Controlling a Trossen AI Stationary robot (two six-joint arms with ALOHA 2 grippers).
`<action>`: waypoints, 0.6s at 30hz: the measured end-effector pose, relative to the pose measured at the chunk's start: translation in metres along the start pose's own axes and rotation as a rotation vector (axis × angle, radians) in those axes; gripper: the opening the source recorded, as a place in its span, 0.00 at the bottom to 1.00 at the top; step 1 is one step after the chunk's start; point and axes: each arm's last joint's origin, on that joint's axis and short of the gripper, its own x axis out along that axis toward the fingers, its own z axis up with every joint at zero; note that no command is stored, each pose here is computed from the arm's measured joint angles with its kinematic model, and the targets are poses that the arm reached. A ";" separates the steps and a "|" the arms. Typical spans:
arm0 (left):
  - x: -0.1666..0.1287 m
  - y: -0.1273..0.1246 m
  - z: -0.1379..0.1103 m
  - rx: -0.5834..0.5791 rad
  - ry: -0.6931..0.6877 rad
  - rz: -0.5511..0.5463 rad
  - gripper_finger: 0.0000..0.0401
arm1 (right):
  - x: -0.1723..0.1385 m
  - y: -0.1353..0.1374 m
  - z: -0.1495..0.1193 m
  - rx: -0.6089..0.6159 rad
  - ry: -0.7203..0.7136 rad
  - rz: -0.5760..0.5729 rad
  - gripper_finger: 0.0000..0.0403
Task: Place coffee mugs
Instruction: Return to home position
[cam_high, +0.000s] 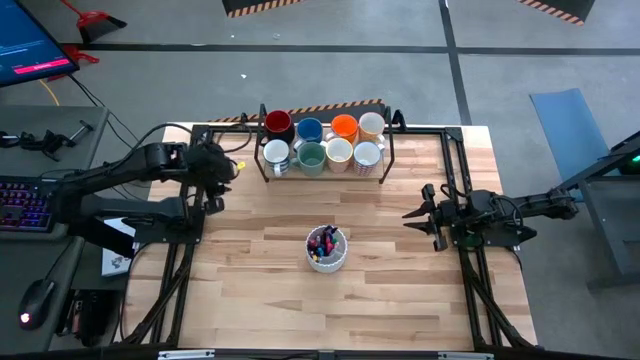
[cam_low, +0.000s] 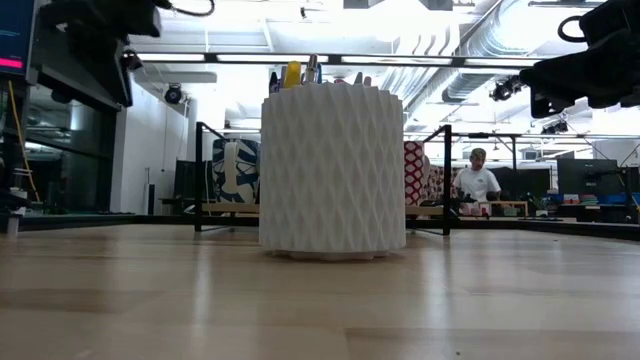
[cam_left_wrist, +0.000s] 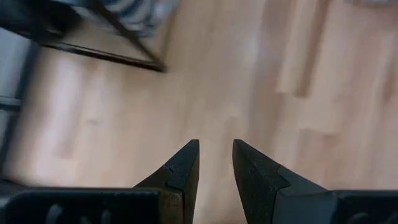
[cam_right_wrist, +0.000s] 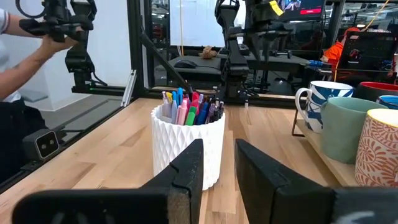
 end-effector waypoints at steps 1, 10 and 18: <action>-0.003 0.001 -0.003 0.035 -0.003 0.033 0.22 | 0.000 0.000 0.000 0.000 0.000 0.000 0.19; -0.031 0.003 0.004 -0.335 -0.444 0.045 0.22 | 0.000 0.000 0.000 0.000 0.000 0.000 0.19; -0.020 -0.021 -0.006 -0.080 -1.081 -0.365 0.22 | 0.000 0.000 0.000 0.000 0.000 0.000 0.19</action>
